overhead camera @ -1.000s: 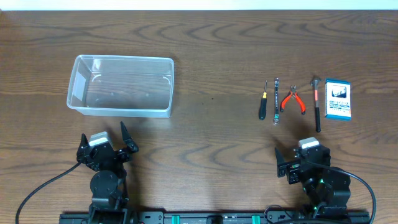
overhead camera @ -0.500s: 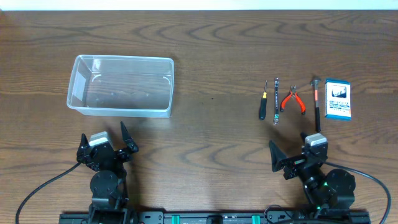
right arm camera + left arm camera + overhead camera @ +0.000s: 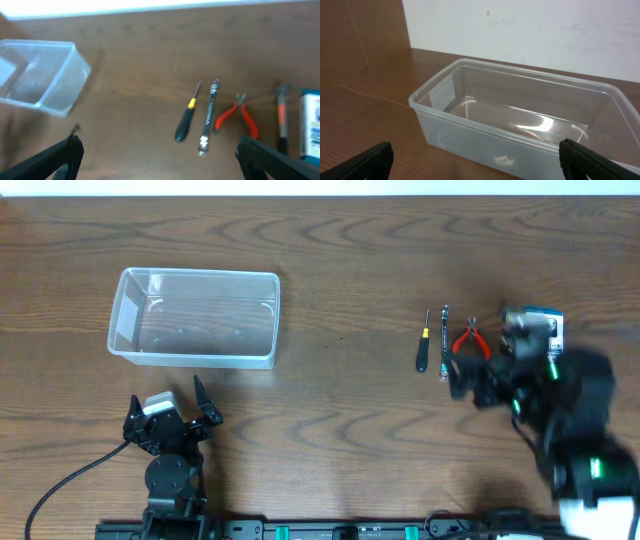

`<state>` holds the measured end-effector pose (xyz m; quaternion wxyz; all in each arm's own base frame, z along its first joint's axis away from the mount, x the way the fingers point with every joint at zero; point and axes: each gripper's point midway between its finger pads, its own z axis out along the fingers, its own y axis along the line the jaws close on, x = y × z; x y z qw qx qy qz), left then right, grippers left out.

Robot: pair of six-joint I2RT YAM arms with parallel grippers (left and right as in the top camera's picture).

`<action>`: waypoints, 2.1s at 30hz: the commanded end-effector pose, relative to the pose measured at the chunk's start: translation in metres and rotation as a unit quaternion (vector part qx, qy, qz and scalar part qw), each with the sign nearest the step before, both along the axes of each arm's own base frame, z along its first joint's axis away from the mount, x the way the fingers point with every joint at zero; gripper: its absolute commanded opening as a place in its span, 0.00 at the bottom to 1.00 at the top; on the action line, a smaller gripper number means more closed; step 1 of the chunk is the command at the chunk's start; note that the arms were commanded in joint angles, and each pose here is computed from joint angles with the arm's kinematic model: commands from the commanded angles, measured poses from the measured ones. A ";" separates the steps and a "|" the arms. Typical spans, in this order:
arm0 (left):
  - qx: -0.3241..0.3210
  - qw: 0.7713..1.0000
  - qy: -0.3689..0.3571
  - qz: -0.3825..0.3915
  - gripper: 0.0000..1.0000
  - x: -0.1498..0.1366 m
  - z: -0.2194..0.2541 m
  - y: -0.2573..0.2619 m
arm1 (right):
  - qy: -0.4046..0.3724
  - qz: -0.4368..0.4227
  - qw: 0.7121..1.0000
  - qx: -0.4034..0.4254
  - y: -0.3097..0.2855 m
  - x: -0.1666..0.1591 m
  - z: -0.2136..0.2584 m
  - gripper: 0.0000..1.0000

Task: Pack container
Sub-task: 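Move the right gripper to the right rim of the clear container, then grip the container rim with the right gripper and drag it rightward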

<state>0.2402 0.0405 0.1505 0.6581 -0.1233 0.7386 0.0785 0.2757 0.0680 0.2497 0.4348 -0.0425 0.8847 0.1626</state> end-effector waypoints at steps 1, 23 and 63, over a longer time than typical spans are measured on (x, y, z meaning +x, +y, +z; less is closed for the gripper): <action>0.005 1.000 0.024 0.008 0.98 -0.002 -0.016 0.003 | 0.040 0.028 0.999 -0.024 0.025 0.031 0.011 0.99; 0.005 1.000 0.024 0.008 0.98 -0.002 -0.016 0.003 | 0.205 0.044 0.978 0.013 0.254 0.099 -0.097 0.99; 0.005 1.000 0.024 0.008 0.98 -0.002 -0.016 0.003 | 0.158 -0.086 0.983 -0.018 0.285 0.117 -0.174 0.22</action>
